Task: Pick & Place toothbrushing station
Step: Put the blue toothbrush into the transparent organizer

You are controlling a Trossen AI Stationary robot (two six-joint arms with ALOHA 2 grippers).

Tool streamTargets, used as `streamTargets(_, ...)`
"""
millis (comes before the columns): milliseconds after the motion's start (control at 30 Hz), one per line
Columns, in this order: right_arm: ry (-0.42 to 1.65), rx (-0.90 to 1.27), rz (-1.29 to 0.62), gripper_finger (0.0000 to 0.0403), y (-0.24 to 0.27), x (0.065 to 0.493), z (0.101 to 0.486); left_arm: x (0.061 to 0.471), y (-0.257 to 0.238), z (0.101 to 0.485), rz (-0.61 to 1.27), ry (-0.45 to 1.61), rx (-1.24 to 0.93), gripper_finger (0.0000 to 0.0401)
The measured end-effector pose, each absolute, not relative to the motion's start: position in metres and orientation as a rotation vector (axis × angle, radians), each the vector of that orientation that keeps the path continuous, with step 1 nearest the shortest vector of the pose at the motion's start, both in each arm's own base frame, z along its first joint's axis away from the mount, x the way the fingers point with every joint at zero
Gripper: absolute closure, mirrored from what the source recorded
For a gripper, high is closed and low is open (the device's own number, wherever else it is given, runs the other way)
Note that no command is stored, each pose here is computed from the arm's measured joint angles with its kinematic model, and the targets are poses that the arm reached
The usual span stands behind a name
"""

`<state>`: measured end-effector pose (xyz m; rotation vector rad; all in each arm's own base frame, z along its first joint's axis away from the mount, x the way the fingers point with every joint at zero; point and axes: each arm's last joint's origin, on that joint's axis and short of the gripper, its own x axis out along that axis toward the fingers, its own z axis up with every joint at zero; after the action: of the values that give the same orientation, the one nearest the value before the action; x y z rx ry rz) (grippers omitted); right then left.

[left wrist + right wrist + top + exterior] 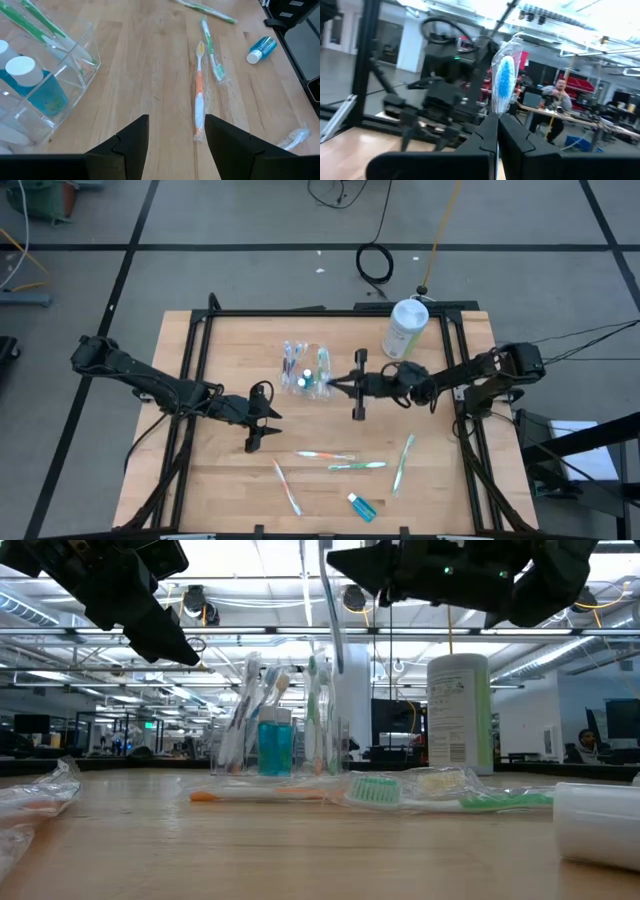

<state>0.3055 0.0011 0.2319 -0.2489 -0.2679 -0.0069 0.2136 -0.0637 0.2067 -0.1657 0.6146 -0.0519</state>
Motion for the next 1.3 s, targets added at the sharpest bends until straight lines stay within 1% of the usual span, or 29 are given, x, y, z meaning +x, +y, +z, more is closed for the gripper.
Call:
streamTargets(133,-0.273,-0.224,-0.041,0.0402,-0.011,0.307,0.229,0.214,-0.064,0.207,-0.051,0.614,-0.166,0.0203)
streamTargets(300,-0.342,-0.18,-0.072,0.0402,-0.021,0.307,0.23,0.214,-0.064,0.207,-0.051,0.614,-0.166,0.0203)
streamTargets(400,-0.347,-0.149,-0.076,0.0402,-0.024,0.308,0.229,0.214,-0.064,0.207,-0.051,0.614,-0.164,0.0203)
streamTargets(867,-0.273,-0.081,-0.064,0.0403,-0.025,0.33,0.205,0.214,-0.064,0.207,-0.057,0.613,-0.145,0.0203)
streamTargets(1067,-0.26,-0.078,-0.082,0.0403,-0.026,0.334,0.202,0.214,-0.063,0.207,-0.057,0.613,-0.142,0.0203)
streamTargets(1200,-0.185,-0.068,-0.162,0.0403,-0.029,0.336,0.195,0.214,-0.063,0.207,-0.058,0.613,-0.14,0.0203)
streamTargets(1300,-0.124,-0.042,-0.165,0.0403,-0.029,0.337,0.189,0.214,-0.063,0.207,-0.057,0.613,-0.142,0.0203)
